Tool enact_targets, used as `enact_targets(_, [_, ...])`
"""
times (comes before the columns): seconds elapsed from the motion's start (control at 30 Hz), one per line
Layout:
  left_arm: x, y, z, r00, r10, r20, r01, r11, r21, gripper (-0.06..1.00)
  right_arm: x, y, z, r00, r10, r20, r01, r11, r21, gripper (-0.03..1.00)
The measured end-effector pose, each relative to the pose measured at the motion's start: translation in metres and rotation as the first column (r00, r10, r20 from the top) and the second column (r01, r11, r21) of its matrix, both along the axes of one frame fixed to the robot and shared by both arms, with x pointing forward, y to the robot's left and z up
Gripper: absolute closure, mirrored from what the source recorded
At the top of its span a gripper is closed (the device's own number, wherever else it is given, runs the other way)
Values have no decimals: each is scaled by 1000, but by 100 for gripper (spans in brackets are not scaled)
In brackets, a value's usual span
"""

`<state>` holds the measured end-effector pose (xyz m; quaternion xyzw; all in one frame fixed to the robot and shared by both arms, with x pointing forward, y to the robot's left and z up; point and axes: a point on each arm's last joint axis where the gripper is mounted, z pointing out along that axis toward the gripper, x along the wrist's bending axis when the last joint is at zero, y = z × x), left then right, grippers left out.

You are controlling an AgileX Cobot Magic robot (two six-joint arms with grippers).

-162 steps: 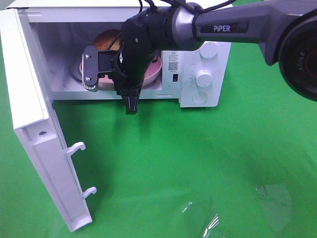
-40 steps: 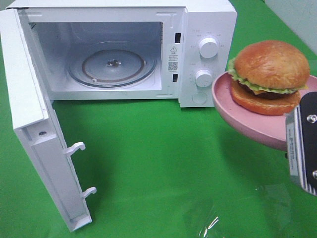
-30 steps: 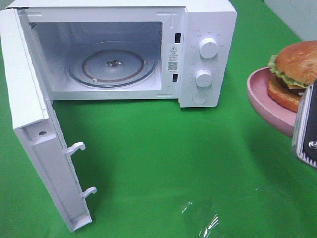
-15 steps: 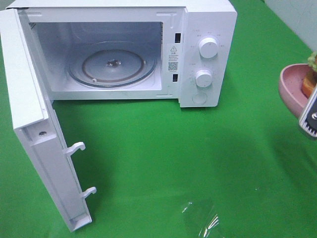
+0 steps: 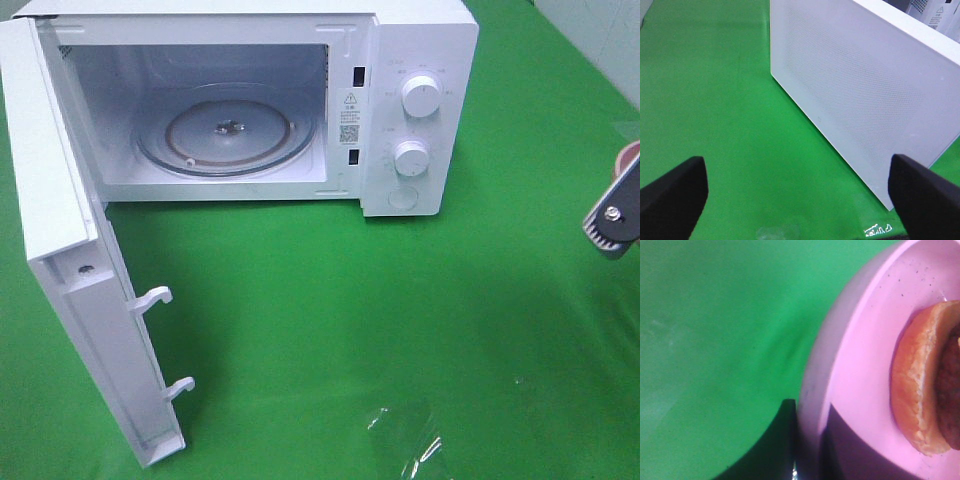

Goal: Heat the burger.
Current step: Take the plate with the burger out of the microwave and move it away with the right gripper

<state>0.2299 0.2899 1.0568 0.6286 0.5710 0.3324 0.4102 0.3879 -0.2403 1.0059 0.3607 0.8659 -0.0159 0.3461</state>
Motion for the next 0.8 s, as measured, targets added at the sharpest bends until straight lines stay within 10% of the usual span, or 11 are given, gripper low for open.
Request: enact_targets(0.8, [0, 0, 0, 1000, 0, 0, 0, 1000, 0, 5, 34, 26, -28, 926, -377, -16, 377, 925, 45, 87])
